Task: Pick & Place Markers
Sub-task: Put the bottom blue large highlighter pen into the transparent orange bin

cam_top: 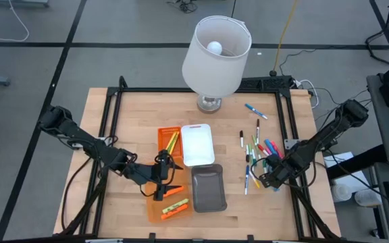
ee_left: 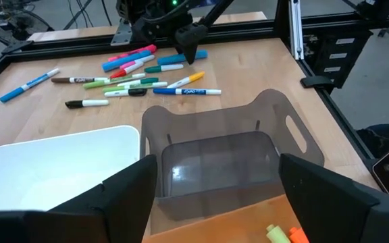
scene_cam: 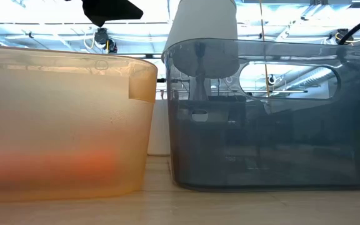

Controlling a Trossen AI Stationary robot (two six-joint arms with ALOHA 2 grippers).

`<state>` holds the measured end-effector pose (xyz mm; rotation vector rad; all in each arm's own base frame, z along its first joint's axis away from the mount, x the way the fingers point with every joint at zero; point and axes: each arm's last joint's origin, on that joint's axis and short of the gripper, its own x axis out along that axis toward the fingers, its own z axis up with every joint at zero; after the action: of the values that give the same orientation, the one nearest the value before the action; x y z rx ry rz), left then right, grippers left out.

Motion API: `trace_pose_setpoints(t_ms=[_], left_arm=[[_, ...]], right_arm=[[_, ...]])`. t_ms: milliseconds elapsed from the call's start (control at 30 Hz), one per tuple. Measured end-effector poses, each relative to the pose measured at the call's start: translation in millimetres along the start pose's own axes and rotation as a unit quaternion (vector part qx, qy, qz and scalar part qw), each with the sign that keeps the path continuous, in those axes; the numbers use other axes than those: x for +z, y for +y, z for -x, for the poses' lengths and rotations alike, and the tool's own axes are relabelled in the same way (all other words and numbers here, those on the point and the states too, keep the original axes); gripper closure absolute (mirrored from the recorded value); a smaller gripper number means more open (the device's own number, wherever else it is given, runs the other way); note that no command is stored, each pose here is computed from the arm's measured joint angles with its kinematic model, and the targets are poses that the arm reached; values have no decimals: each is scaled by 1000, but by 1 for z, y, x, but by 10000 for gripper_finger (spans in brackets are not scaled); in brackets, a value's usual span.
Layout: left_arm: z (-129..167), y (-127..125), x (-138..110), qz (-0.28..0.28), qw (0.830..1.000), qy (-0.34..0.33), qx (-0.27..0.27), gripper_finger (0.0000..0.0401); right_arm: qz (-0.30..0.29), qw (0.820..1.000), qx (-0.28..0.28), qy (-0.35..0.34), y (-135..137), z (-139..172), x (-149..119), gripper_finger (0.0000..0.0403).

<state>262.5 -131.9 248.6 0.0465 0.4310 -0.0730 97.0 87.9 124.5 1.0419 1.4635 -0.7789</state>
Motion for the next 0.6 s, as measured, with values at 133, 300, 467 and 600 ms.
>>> trace_pose_setpoints(t_ms=[133,300,467,600], left_arm=[[0,0,0,1,1000,-2,0,85],[0,0,1,18,1000,-7,-1,75],[0,0,2,32,999,-8,-2,76],[0,0,2,39,999,-8,-2,85]], right_arm=[[15,1000,-11,4,-4,-3,1,208],[28,999,-19,14,-5,-3,1,274],[43,999,-25,20,-6,-4,1,362],[58,998,-3,28,-1,4,-2,363]])
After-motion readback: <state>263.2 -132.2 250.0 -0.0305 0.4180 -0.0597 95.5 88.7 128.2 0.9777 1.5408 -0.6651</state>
